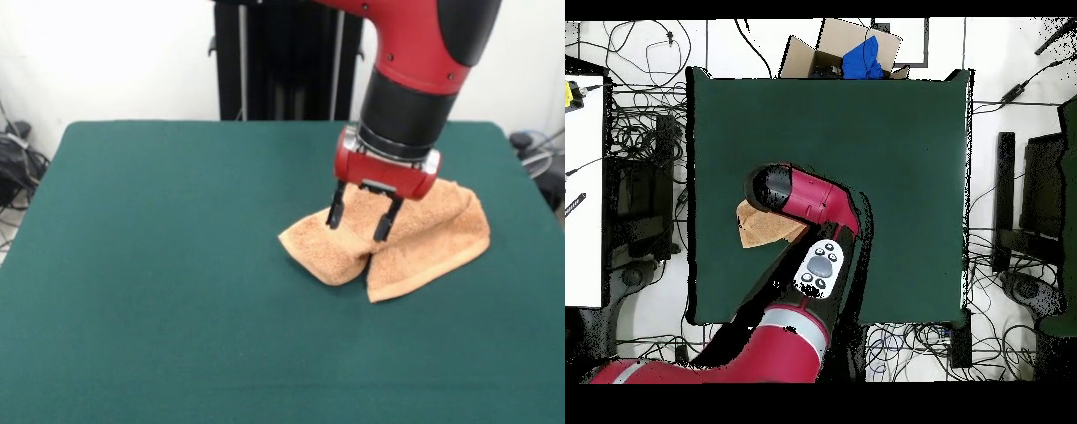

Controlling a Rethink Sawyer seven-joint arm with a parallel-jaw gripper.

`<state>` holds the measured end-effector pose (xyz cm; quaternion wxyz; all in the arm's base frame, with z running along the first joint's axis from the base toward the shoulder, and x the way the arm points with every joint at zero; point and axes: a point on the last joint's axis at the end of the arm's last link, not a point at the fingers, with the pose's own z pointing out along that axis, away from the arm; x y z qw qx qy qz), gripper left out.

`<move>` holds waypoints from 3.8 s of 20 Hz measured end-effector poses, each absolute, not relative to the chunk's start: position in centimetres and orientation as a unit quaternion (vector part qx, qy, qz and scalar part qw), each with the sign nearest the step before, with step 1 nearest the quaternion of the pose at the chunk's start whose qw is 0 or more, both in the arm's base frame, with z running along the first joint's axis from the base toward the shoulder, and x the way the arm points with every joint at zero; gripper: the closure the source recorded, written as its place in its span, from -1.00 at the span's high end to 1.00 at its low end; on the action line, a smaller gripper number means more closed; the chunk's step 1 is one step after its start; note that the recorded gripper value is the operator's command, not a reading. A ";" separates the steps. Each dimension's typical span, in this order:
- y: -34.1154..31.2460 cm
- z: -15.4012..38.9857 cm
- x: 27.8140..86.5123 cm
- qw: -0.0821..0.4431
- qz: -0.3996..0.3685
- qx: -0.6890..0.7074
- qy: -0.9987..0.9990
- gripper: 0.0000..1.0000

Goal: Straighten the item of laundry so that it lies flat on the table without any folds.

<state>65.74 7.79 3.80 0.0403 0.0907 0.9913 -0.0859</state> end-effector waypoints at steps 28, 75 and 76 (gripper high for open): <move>7.2 -0.9 66.7 0.050 -0.097 0.090 0.990 1.00; 6.6 0.0 65.0 0.092 -0.112 0.104 0.984 1.00; 6.7 0.0 65.0 0.092 -0.112 0.103 0.984 1.00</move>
